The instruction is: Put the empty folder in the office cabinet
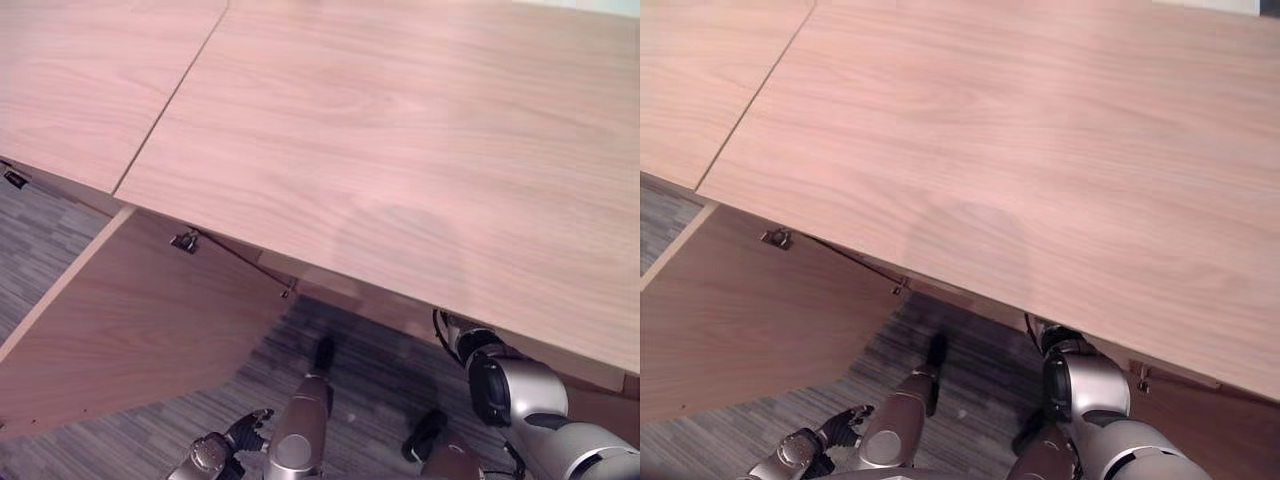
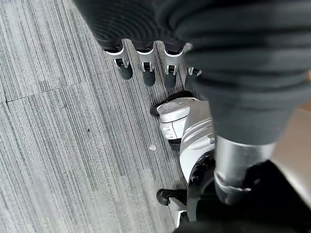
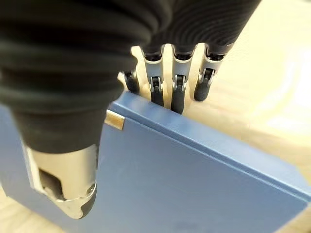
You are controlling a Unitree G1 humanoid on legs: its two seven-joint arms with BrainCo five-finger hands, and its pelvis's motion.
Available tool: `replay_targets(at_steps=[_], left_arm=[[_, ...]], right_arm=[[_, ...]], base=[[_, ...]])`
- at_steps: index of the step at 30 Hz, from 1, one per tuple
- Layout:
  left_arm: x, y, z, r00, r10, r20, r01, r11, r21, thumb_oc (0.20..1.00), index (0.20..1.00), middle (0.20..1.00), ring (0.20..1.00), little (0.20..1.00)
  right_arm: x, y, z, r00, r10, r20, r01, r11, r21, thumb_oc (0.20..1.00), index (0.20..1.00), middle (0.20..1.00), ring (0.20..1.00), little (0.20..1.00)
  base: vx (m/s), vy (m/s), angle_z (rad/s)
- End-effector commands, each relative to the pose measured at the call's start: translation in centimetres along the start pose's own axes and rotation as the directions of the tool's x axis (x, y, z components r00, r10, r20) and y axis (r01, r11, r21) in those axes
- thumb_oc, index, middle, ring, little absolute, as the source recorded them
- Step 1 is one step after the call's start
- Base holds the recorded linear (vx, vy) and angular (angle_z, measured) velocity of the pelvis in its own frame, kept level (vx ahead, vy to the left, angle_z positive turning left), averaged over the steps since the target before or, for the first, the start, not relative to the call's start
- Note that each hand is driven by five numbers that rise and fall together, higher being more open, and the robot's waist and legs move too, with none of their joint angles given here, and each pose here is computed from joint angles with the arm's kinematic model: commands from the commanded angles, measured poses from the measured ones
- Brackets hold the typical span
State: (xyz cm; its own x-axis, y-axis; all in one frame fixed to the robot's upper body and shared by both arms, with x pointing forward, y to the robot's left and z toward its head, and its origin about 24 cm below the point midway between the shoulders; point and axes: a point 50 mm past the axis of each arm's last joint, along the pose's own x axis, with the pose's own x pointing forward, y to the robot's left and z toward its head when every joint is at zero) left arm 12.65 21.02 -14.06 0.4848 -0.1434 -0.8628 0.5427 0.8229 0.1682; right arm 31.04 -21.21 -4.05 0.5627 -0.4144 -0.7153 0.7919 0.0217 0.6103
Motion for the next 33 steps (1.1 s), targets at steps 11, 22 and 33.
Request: replay_targets(at_steps=[11,22,33], left_arm=[[0.6,-2.4,-2.1,0.991,0.015,-0.136,-0.032,0.992,-0.126,1.000,1.000,1.000,1.000,1.000],[0.0,-4.8,-4.6,0.972,-0.010,-0.235,-0.051,0.967,-0.249,1.000,1.000,1.000,1.000,1.000],[-0.1,-4.6,-4.9,0.968,0.015,-0.250,-0.097,0.943,-0.317,1.000,1.000,1.000,1.000,1.000]], right_arm=[[-0.3,-5.1,-2.3,0.999,-0.007,-0.043,0.003,0.993,-0.114,1.000,1.000,1.000,1.000,1.000],[-1.5,-6.6,-3.1,0.983,0.158,-0.088,-0.177,0.943,-0.281,1.000,1.000,1.000,1.000,1.000],[-3.1,-8.8,-3.7,0.950,0.257,-0.177,-0.309,0.853,-0.421,1.000,1.000,1.000,1.000,1.000]], base=[[0.10,0.044,-0.10],[0.03,0.078,-0.22],[-0.01,0.046,-0.19]])
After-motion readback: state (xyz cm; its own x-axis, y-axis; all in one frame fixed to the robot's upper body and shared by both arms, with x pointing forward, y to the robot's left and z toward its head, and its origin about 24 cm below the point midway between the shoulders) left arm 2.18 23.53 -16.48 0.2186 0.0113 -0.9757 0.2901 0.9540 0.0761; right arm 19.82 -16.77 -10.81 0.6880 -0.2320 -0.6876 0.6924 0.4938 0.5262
